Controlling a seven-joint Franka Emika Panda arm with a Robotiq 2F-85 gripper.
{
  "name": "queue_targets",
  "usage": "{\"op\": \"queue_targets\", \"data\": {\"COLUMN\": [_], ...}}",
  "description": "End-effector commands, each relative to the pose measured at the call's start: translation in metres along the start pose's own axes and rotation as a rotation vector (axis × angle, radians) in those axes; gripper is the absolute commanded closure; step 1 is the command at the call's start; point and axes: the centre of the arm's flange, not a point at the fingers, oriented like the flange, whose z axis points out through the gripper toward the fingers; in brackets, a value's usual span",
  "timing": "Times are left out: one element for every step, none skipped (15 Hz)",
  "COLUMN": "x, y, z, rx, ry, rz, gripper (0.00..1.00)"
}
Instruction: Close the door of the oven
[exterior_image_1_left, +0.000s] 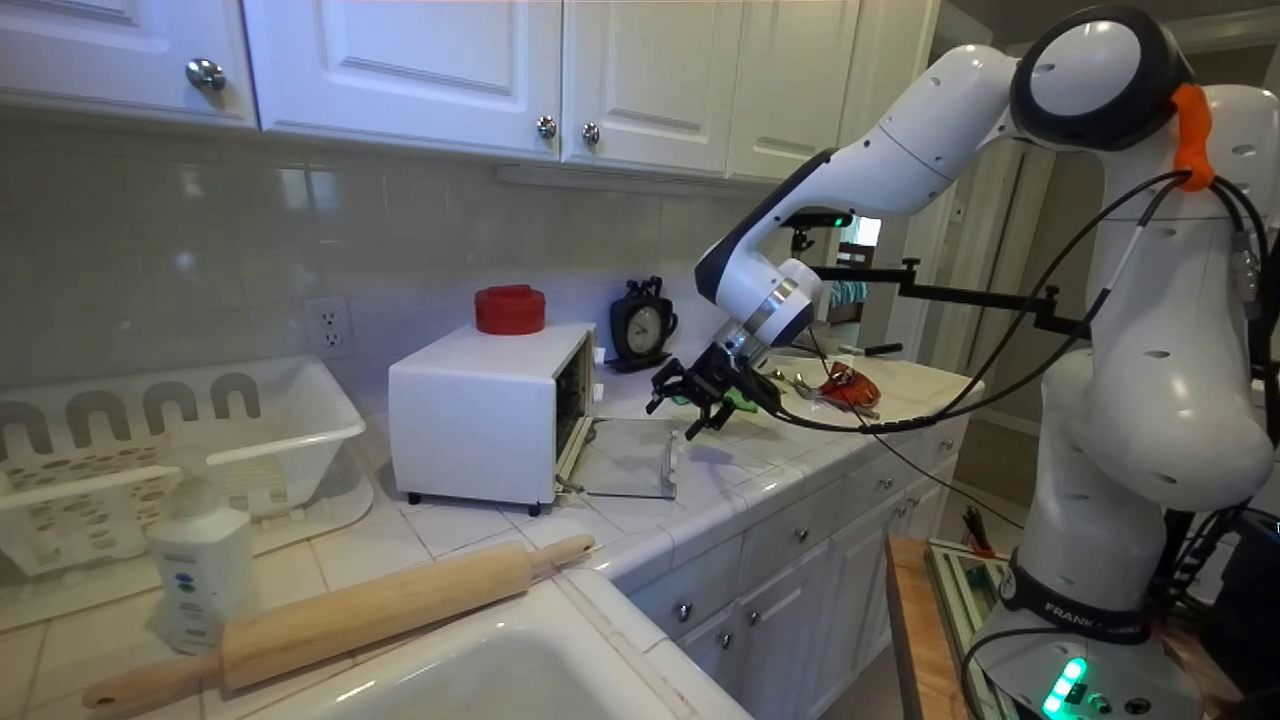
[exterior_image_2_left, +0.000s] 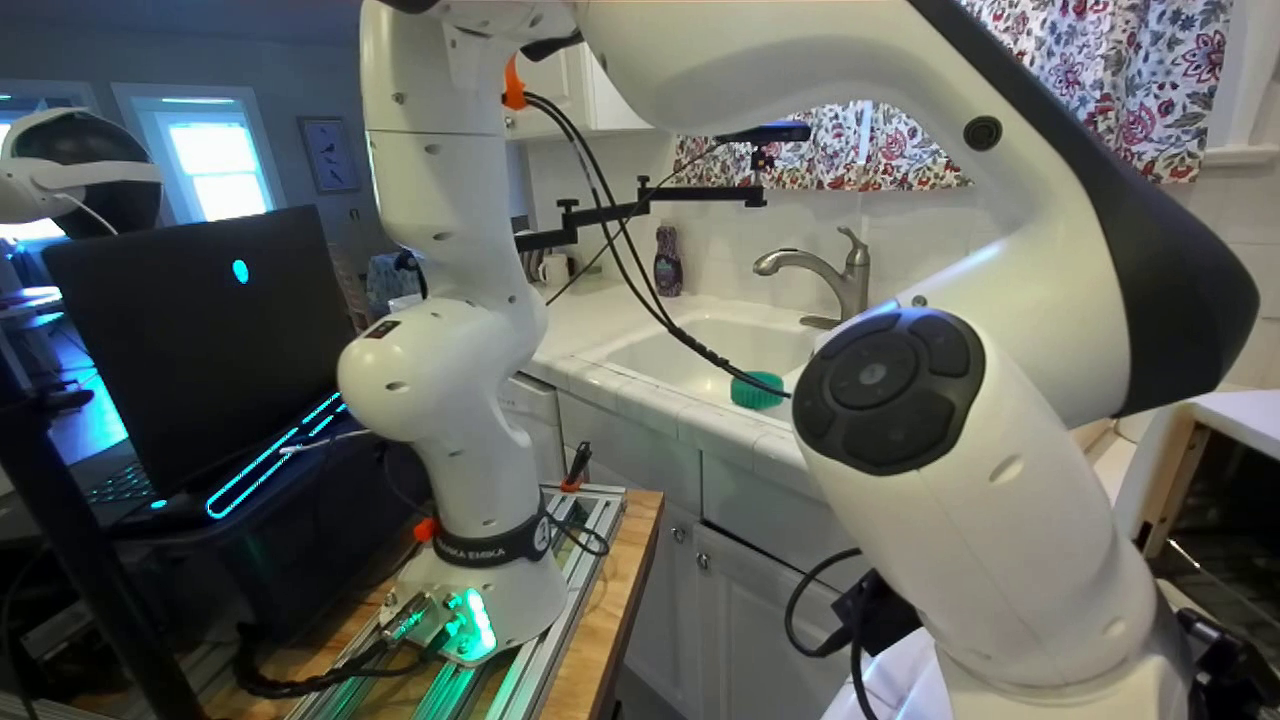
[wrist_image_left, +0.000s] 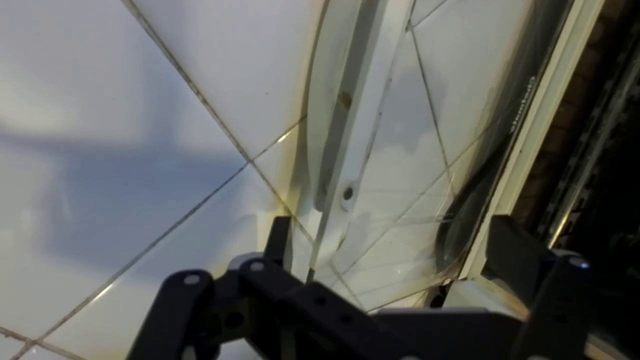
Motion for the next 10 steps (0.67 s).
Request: {"op": "queue_targets", "data": {"x": [0.018,0.022,0.025,0.027,0.027,0.027,0.028,0.028,0.028,0.028], "y": [0.005,0.006,0.008,0.011,0.013,0.015,0.017,0.019,0.02,0.021], "z": [0.001,0.001,0.001,0.001,0.002,0.002,0.004,0.005,0.007,0.009], "rx": [0.034,0.035,0.036,0.033,0.029,0.025,0.03,0.032,0.045,0.058], "ry": [0.015,0.014,0.015,0.015,0.009,0.004,-0.003,-0.009,-0.017,-0.023], "rz": [0.029,0.034,0.04,0.045,0.052,0.059,0.063,0.066,0.066,0.066], "gripper": [0.0,0.0,0.0,0.0,0.0,0.0,0.0,0.0,0.0,0.0]}}
